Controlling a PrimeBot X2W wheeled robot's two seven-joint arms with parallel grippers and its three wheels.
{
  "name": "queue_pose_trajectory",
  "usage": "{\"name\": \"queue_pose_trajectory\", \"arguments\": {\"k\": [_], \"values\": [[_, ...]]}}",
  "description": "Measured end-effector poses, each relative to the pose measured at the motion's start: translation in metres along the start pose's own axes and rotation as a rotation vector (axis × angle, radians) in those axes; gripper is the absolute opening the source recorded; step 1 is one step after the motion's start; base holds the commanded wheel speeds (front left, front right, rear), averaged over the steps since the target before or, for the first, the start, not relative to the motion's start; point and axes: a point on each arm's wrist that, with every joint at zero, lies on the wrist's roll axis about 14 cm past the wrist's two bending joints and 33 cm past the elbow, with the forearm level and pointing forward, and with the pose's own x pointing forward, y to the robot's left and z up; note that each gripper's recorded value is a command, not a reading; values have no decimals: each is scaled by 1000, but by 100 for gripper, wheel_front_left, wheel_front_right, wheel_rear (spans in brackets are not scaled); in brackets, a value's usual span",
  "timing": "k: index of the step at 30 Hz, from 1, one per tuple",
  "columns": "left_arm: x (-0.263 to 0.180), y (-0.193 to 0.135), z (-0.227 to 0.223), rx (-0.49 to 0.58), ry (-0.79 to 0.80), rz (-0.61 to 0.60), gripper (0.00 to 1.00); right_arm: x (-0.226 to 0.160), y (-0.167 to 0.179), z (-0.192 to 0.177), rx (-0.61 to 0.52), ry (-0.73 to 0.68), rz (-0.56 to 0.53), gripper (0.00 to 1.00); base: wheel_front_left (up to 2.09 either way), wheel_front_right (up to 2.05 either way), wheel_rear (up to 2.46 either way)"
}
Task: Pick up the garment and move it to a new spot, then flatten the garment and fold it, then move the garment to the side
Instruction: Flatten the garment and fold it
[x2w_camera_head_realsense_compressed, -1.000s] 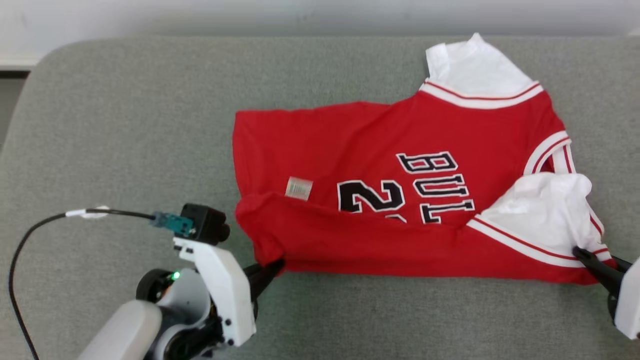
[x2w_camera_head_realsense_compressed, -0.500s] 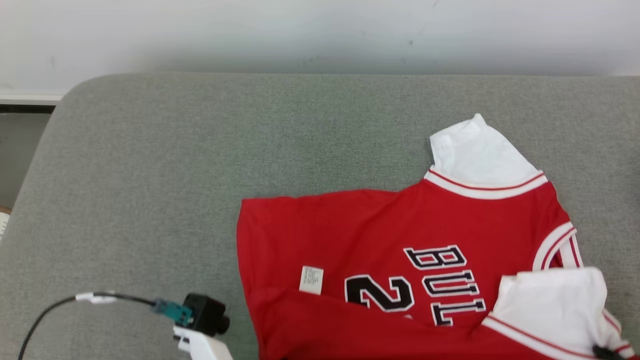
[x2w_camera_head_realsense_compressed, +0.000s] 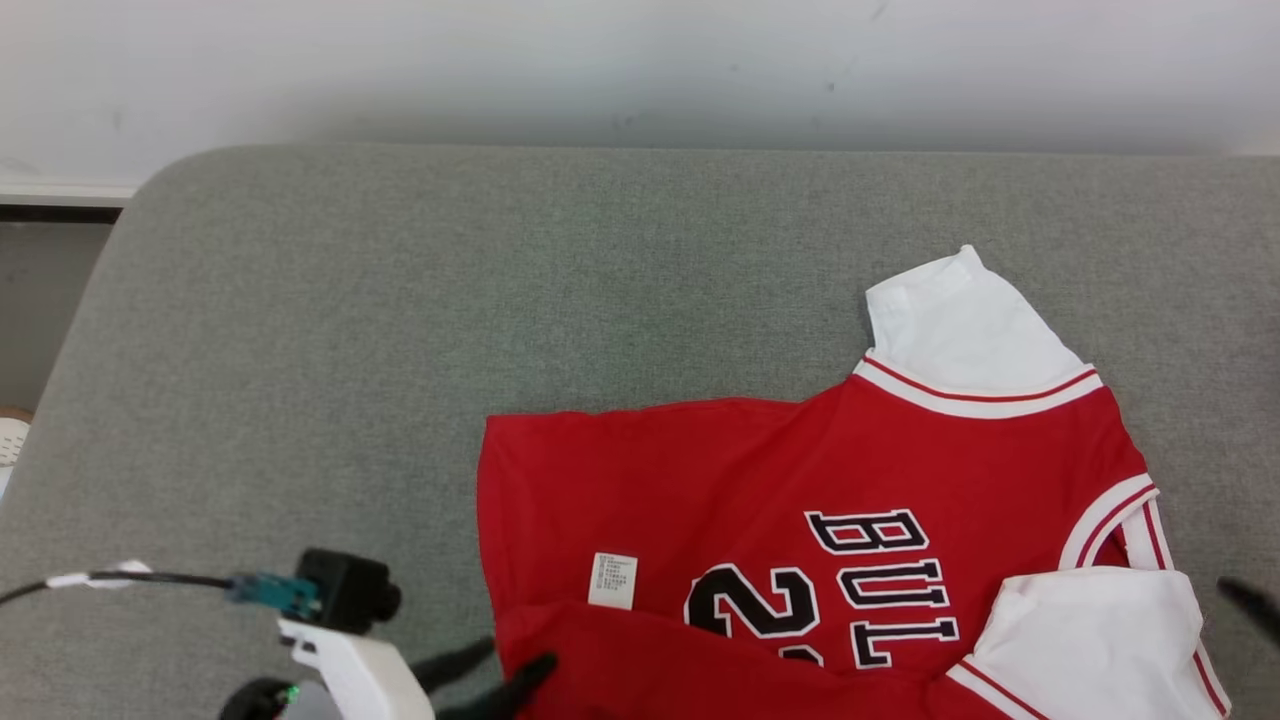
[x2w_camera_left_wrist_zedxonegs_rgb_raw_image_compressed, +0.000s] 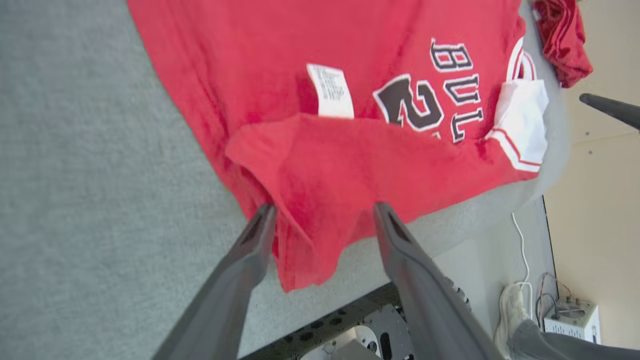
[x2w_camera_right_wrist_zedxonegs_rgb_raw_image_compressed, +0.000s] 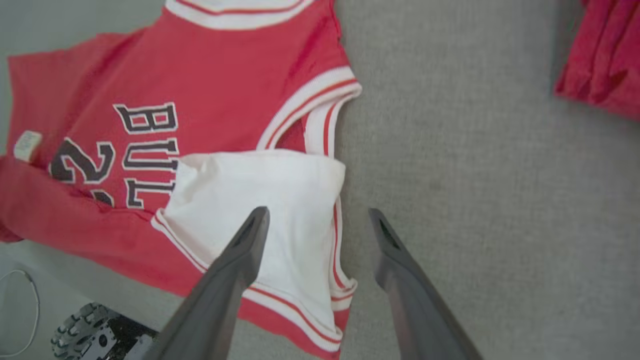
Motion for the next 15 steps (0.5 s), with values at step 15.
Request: {"name": "queue_pose_trajectory", "arguments": {"k": [15], "values": [[49,38,109,51,-252,131,100,95,30,156,-320,-147,7,100,0,0,0]]}}
